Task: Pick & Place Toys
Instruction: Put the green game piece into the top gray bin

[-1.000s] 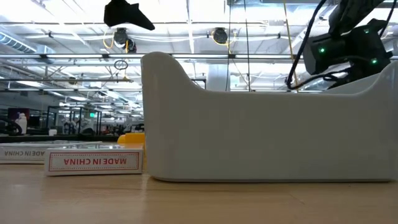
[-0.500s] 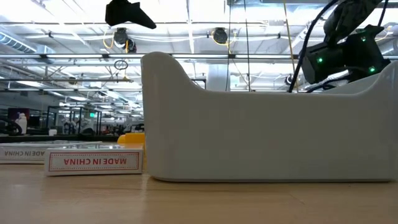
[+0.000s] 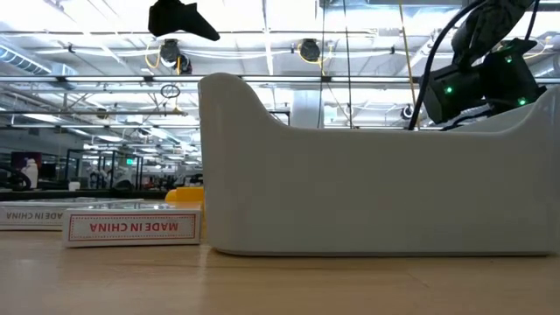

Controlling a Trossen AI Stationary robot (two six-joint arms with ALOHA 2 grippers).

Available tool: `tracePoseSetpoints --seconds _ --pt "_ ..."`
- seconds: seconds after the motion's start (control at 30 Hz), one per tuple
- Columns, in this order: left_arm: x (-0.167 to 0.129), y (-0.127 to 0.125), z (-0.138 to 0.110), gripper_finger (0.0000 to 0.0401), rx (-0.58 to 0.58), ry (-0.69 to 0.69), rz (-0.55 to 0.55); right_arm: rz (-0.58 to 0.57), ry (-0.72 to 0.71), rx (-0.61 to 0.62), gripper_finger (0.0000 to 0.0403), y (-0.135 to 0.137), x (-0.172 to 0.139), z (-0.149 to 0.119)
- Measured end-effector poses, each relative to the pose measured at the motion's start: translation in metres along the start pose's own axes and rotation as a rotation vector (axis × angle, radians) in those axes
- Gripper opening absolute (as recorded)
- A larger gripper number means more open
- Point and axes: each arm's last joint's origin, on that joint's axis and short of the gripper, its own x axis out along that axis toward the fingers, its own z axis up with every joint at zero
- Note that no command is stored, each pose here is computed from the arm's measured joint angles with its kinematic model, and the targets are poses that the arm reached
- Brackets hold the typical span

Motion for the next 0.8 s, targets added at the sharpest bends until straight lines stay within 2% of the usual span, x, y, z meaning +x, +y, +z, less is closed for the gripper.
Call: tracePoseSetpoints --seconds 0.43,0.8 --pt "0.0000 0.0000 0.0001 0.0347 0.008 -0.001 0.000 0.003 -0.007 0.000 0.0141 0.0002 -0.0005 0.0007" --pt "0.0001 0.0000 0.0000 0.0347 0.007 -0.001 0.000 0.035 -0.087 0.045 0.0141 0.0030 -0.0039 0.0088"
